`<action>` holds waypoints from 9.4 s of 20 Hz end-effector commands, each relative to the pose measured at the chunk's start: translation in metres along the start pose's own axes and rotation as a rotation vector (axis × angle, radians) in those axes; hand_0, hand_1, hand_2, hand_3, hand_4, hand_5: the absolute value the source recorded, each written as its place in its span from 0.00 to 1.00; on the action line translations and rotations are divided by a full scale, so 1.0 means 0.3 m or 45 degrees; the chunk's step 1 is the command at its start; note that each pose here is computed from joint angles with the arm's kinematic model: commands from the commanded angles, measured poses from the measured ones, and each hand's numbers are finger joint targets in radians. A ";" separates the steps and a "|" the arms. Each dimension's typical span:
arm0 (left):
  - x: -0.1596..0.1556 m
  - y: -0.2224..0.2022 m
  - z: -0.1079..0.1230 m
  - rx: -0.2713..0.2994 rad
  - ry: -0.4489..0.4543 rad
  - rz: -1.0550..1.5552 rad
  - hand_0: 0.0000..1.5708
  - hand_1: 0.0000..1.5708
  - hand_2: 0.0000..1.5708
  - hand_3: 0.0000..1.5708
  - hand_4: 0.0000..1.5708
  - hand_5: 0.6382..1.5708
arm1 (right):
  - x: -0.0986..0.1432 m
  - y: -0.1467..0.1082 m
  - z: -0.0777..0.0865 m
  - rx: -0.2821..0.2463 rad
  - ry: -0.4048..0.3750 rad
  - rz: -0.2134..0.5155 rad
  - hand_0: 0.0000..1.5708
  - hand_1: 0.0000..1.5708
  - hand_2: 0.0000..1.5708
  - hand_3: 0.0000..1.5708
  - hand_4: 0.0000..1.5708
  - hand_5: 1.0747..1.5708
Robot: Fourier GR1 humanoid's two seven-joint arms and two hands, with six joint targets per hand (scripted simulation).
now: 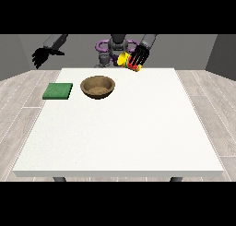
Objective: Pick the cup and pour the ball into the bowl, then pick the bowl and place it on the pad
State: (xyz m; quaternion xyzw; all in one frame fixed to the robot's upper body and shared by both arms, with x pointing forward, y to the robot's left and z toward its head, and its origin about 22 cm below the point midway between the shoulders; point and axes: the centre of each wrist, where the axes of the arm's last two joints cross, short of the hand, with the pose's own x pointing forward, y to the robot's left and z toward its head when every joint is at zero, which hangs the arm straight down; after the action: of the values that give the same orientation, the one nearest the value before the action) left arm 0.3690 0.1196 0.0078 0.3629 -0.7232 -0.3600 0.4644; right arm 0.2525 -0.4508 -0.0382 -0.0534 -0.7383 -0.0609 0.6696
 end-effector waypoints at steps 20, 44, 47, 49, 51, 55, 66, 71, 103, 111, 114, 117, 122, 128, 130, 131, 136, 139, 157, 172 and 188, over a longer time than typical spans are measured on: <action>0.376 -0.072 0.065 -0.037 -0.410 -0.676 0.18 0.18 1.00 1.00 0.57 0.99 | 0.100 0.134 -0.232 0.057 -0.051 0.005 0.00 0.00 0.00 0.17 0.00 0.91; 0.570 0.073 -0.060 -0.062 -0.692 -1.272 0.97 0.97 1.00 1.00 0.76 0.88 | 0.054 0.149 -0.219 0.063 0.006 -0.044 0.00 0.00 0.00 0.00 0.27 0.97; 0.520 0.134 -0.074 -0.026 -0.537 -0.821 0.00 0.00 1.00 1.00 0.84 0.78 | 0.029 0.141 -0.195 0.013 0.031 -0.076 0.00 0.00 0.00 0.00 0.27 0.97; 0.439 0.204 -0.106 0.079 -0.436 -0.647 0.09 0.09 1.00 1.00 0.64 0.97 | -0.003 0.108 -0.147 -0.051 0.055 -0.060 0.00 0.00 0.00 0.00 0.27 0.97; 0.396 0.272 -0.145 0.151 -0.339 -0.520 0.26 0.26 1.00 1.00 0.64 0.99 | 0.030 0.086 -0.167 -0.045 0.057 -0.069 0.00 0.00 0.00 0.00 0.29 0.97; 0.233 0.264 -0.106 0.108 -0.204 -0.203 0.31 0.31 1.00 0.99 0.56 0.99 | 0.075 0.120 -0.222 -0.088 -0.001 -0.105 0.00 0.00 0.00 0.00 0.30 0.97; 0.138 0.342 -0.138 0.227 -0.169 0.718 0.18 0.18 0.00 0.00 0.53 0.99 | 0.112 0.361 -0.334 0.045 -0.125 -0.229 0.00 0.00 0.00 0.00 0.25 1.00; -0.032 0.283 -0.091 0.210 -0.026 0.893 0.00 0.00 0.00 0.00 0.00 0.94 | 0.101 0.417 -0.324 0.152 -0.024 -0.157 0.00 0.00 0.00 0.00 0.19 0.96; -0.118 0.289 -0.025 0.068 0.002 0.937 0.00 0.00 0.00 0.00 0.00 0.99 | -0.069 0.725 -0.260 0.094 0.181 -0.318 0.00 0.00 0.00 0.00 0.24 0.96; -0.089 0.339 -0.031 0.057 -0.065 0.932 0.00 0.00 0.00 0.00 0.00 1.00 | -0.187 0.591 -0.153 -0.045 0.439 -0.049 1.00 1.00 1.00 1.00 0.61 0.97; -0.072 0.343 -0.037 0.043 -0.096 0.938 0.00 0.00 0.00 0.00 0.00 1.00 | -0.175 0.595 -0.169 -0.092 0.468 0.005 1.00 1.00 1.00 1.00 0.67 0.96; -0.087 0.347 -0.040 0.035 -0.027 0.970 0.00 0.00 0.00 0.00 0.00 1.00 | -0.104 0.557 -0.237 -0.122 0.478 0.068 1.00 1.00 1.00 1.00 0.65 0.96; -0.172 0.284 0.036 0.077 0.111 0.964 0.00 0.00 0.00 0.00 0.00 1.00 | -0.052 0.615 -0.287 -0.073 0.550 0.127 1.00 1.00 1.00 1.00 0.65 0.96; -0.361 0.340 0.063 0.142 0.203 0.955 0.00 0.00 0.00 0.00 0.00 1.00 | 0.145 0.648 -0.423 0.040 0.577 0.037 1.00 1.00 1.00 1.00 0.67 0.96; -0.340 0.353 0.035 0.191 0.202 0.926 0.00 0.00 0.00 0.00 0.00 1.00 | 0.155 0.621 -0.421 0.017 0.557 0.068 1.00 1.00 1.00 1.00 0.68 0.96; -0.348 0.295 0.082 0.168 0.257 0.921 0.00 0.00 0.00 0.00 0.00 1.00 | 0.129 0.591 -0.397 0.037 0.586 0.063 1.00 1.00 1.00 1.00 0.68 0.98; -0.266 0.357 0.024 0.184 0.085 0.934 0.00 0.00 0.00 0.00 0.00 1.00 | 0.231 0.309 -0.417 -0.095 0.427 -0.059 1.00 1.00 1.00 1.00 0.68 0.98; -0.285 0.304 0.065 0.198 0.105 0.935 0.00 0.00 0.00 0.00 0.00 0.99 | 0.245 0.251 -0.403 -0.069 0.445 -0.058 1.00 1.00 1.00 1.00 0.69 0.98; -0.055 0.441 -0.015 0.444 -0.250 0.819 0.00 0.00 0.00 0.00 0.00 0.99 | 0.394 -0.131 -0.316 -0.153 0.094 0.014 1.00 1.00 1.00 0.00 0.66 1.00; 0.001 0.415 0.043 0.363 -0.196 0.881 0.00 0.00 0.00 0.00 0.00 1.00 | 0.474 -0.158 -0.351 -0.195 0.209 -0.092 1.00 1.00 1.00 0.17 0.47 1.00; 0.020 0.516 0.087 0.429 -0.251 0.880 0.00 0.00 0.00 0.00 0.00 0.99 | 0.490 -0.263 -0.273 -0.360 0.231 0.237 0.23 0.23 0.33 0.39 0.00 0.87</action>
State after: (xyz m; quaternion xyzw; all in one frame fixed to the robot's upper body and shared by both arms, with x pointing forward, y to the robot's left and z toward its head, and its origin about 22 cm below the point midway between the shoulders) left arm 0.3173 0.2004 0.1383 0.1306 -0.8921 -0.0987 0.4211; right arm 0.3061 -0.5356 0.0973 -0.1695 -0.6550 -0.1075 0.7284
